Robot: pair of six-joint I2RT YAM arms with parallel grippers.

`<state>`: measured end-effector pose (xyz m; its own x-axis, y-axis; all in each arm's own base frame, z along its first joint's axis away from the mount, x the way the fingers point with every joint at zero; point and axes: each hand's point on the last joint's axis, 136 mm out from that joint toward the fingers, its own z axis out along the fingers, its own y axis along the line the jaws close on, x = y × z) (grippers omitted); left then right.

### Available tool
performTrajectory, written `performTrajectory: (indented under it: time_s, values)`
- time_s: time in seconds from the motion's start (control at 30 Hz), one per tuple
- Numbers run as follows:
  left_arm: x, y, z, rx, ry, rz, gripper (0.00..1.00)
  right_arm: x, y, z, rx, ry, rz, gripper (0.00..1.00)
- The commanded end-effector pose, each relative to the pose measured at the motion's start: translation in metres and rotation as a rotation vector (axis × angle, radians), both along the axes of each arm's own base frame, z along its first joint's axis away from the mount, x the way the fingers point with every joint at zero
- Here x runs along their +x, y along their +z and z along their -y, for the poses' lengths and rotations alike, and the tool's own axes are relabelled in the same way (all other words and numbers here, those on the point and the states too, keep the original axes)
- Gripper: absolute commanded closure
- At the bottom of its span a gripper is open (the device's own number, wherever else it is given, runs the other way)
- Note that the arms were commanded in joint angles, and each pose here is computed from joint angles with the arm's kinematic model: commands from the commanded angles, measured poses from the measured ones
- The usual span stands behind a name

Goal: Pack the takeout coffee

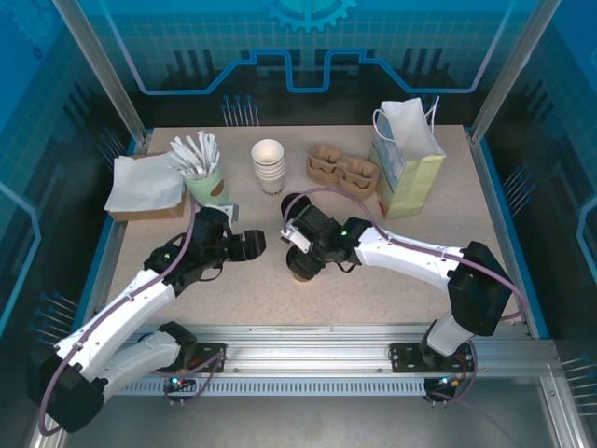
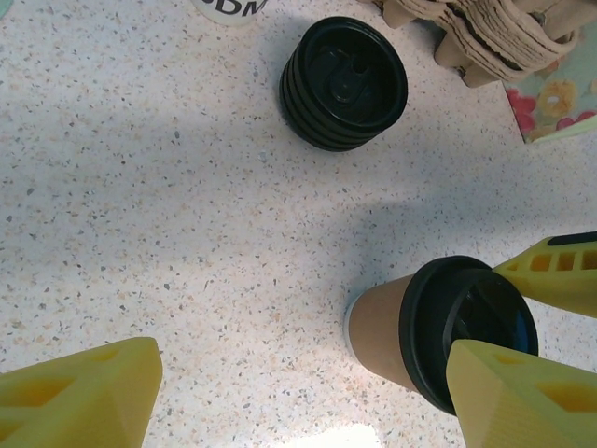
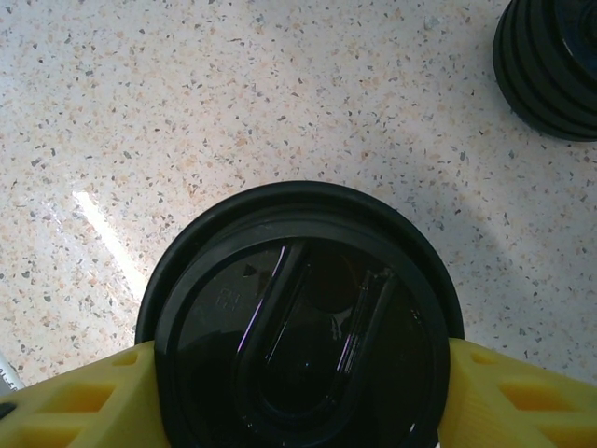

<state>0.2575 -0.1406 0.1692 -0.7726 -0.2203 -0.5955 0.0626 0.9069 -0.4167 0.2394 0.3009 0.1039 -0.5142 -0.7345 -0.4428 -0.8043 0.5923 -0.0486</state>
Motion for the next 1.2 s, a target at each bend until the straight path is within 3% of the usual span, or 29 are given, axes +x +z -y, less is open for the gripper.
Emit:
performTrajectory:
  time_s: [0.0,0.23,0.33,0.73,1.17]
  values:
    - [0.001,-0.003,0.002,-0.035,0.006,-0.013,0.19,-0.037,-0.07,0.065,-0.323,-0.029,-0.17,0.43]
    - [0.0,-0.005,0.008,-0.059,-0.01,-0.028,0.19,-0.014,-0.011,0.016,-0.081,-0.002,-0.103,0.34]
    - [0.001,-0.003,0.01,-0.067,-0.017,-0.028,0.19,-0.005,0.002,0.005,-0.04,0.001,-0.091,0.3]
    - [0.0,-0.007,0.013,-0.063,-0.034,-0.044,0.19,0.007,0.024,-0.004,0.011,0.003,-0.069,0.21]
    - [-0.001,-0.009,0.013,-0.062,-0.039,-0.047,0.19,0.005,0.007,0.005,-0.032,-0.005,-0.099,0.21]
